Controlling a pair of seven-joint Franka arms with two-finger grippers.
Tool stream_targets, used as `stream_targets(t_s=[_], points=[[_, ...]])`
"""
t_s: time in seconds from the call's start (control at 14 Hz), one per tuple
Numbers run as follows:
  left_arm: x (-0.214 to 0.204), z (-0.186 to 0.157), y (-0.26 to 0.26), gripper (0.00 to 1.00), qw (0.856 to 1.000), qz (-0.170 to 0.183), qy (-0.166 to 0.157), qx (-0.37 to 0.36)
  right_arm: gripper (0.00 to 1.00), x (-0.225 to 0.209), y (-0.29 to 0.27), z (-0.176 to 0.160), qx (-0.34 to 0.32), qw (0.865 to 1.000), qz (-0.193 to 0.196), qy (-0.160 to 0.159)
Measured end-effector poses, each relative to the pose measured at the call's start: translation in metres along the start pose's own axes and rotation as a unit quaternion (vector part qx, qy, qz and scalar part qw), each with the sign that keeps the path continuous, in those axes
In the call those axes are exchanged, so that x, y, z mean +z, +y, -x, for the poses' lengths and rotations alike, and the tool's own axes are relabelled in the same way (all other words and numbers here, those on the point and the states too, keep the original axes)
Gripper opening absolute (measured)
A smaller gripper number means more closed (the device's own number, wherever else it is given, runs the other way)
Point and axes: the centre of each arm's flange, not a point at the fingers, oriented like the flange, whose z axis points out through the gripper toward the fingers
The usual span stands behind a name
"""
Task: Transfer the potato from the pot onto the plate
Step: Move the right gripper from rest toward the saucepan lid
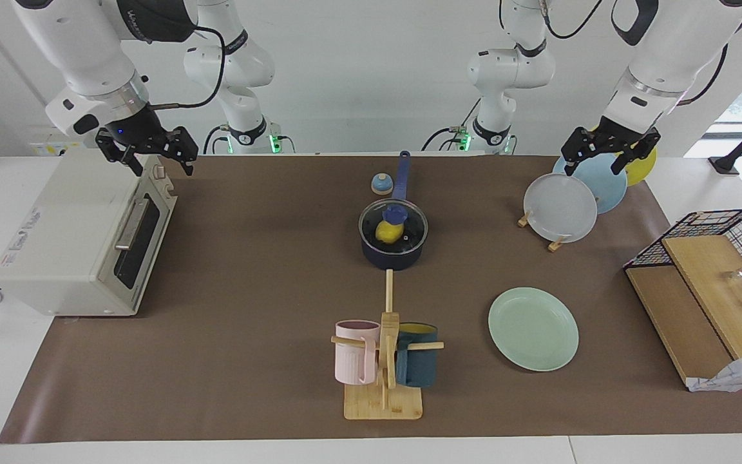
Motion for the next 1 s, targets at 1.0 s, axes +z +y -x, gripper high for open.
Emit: stream_targets(t_s=[1.0], points=[[0.0,0.0,0.0,1.0,1.0,0.0,0.0,0.0,1.0,-0.012,-0.049,-0.013,-0.036,0.999,-0.001,0.033]])
